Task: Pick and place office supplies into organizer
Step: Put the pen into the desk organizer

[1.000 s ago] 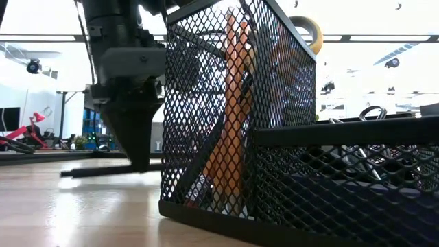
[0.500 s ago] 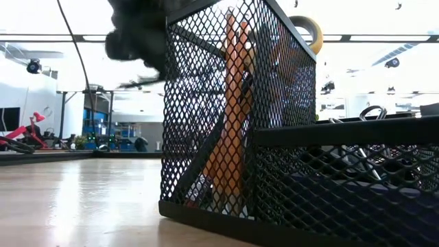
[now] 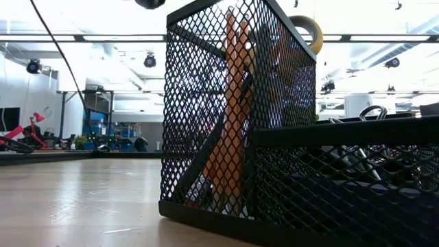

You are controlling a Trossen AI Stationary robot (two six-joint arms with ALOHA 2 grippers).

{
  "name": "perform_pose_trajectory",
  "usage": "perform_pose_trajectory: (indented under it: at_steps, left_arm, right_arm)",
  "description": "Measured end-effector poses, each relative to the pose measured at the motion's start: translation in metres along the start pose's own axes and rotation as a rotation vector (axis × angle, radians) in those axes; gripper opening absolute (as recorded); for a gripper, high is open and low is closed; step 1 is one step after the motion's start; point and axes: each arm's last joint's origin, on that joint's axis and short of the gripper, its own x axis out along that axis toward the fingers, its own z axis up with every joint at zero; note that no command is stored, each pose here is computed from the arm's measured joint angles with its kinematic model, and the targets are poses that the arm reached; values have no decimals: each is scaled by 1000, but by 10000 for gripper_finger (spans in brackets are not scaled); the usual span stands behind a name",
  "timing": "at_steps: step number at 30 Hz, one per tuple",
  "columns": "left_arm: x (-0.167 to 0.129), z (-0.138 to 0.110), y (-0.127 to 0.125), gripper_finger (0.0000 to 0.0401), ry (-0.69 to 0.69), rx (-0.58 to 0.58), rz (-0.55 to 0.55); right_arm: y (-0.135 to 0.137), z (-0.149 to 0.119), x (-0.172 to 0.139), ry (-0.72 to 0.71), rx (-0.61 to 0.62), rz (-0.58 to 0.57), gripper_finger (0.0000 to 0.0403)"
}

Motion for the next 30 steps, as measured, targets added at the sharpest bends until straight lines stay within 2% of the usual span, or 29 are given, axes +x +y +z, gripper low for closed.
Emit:
perform_pose_trajectory:
  at_steps: [9,15,23,30]
  left_arm:
    - [-6,21,-17,22,-151,-66,-216]
    - [-7,27,-25,22,-187,-78,-325]
    - [-8,27,-26,22,-183,-81,-344]
    - [-7,27,-26,22,-178,-96,-346]
  right_arm:
    - [25,38,12,-121,105,149,214]
    - [25,49,31,-116,173,170,214]
    - [29,36,57,-70,133,152,214]
    - [35,30,66,-78,131,162,214]
